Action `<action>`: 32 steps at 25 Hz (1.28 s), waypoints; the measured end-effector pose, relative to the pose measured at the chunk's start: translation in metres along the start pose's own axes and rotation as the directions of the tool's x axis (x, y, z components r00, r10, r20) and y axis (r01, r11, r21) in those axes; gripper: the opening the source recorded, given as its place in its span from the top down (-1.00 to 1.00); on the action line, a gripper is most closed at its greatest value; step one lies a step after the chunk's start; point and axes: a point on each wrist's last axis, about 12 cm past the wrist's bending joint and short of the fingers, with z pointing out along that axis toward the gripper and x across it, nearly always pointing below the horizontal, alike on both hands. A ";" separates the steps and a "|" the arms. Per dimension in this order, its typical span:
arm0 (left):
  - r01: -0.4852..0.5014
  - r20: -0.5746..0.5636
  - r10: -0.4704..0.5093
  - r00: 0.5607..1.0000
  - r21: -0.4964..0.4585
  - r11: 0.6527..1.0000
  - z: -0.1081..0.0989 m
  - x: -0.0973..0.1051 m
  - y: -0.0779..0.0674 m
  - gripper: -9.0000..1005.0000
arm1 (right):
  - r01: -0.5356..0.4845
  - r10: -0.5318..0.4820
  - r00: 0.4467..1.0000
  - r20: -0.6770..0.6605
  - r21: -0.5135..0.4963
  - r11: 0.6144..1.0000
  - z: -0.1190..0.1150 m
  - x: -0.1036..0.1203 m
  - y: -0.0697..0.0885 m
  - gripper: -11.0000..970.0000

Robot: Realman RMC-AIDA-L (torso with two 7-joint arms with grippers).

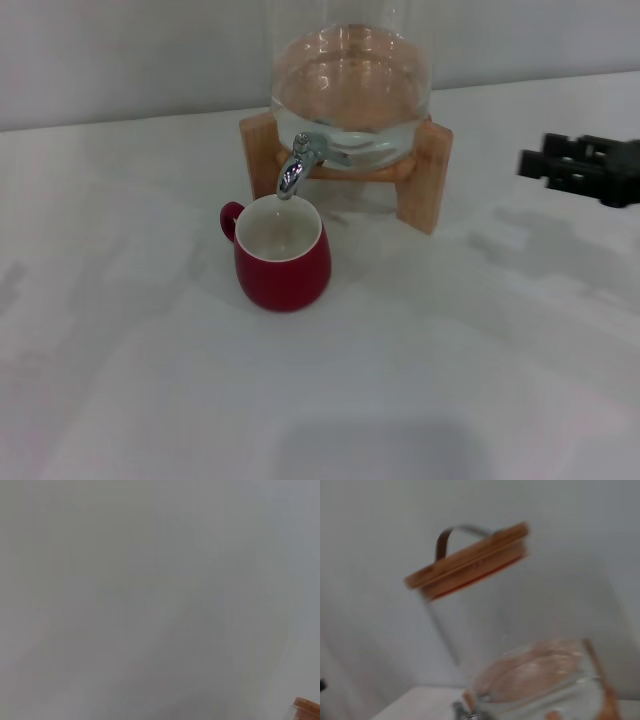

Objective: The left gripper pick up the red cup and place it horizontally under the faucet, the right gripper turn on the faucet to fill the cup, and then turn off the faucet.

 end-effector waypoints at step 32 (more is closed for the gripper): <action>-0.040 -0.048 0.040 0.998 0.002 0.999 0.006 0.004 0.001 -0.72 | 0.259 -0.248 0.956 -0.156 0.048 0.965 0.134 -0.003 0.097 -0.36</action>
